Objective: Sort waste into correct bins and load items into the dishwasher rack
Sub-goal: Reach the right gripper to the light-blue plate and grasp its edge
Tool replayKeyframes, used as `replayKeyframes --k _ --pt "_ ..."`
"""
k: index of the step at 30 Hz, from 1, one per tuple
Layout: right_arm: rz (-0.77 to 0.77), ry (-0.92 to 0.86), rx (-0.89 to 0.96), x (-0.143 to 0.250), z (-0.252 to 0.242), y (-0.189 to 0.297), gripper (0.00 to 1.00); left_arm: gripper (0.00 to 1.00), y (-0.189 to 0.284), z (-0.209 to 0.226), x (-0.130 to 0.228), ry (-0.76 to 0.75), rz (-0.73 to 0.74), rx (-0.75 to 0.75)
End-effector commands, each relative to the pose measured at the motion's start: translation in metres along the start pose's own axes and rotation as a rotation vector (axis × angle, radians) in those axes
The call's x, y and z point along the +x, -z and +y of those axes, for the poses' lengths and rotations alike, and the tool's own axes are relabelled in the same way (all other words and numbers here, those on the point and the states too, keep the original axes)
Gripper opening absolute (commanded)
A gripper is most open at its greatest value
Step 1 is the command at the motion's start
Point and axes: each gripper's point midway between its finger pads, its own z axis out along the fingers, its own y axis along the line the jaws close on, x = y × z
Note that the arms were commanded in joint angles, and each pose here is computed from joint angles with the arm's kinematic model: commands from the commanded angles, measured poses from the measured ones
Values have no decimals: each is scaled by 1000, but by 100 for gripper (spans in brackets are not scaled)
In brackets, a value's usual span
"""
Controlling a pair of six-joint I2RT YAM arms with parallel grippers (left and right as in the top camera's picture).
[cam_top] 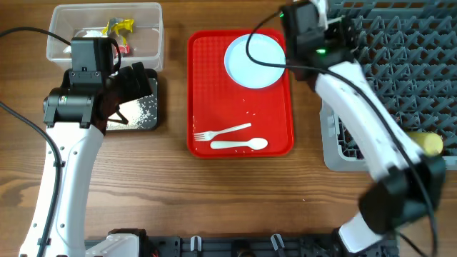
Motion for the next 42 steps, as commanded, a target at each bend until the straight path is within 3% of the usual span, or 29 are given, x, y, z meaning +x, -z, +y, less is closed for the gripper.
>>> replayKeyframes --k 1,4,7,10,14,20,23,30,32,34,39,42 --pt "-125 -170 -605 -34 66 60 84 100 0 2 -2 17 -5 -4" --pt "-20 -287 -817 -25 102 74 80 100 0 2 -2 17 -5 -4" --pt "156 -345 -864 2 134 59 76 100 0 2 -2 17 -5 -4" --pt "274 -347 -848 26 162 34 64 100 0 2 -2 17 -5 -4" --pt "392 -331 -744 61 192 -4 56 100 0 2 -2 17 -5 -4" --pt "564 -396 -601 111 215 -40 50 100 0 2 -2 17 -5 -4" --pt "610 -421 -558 125 219 -48 50 100 0 2 -2 17 -5 -4" --pt "566 -453 -539 119 225 -62 41 100 0 2 -2 17 -5 -4" --pt "570 -452 -537 121 227 -64 37 100 0 2 -2 17 -5 -4" --pt "592 -439 -531 130 232 -68 25 100 0 2 -2 17 -5 -4" --pt "631 -416 -518 147 242 -76 22 100 0 2 -2 17 -5 -4" --pt "629 -416 -519 146 242 -76 12 100 0 2 -2 17 -5 -4"
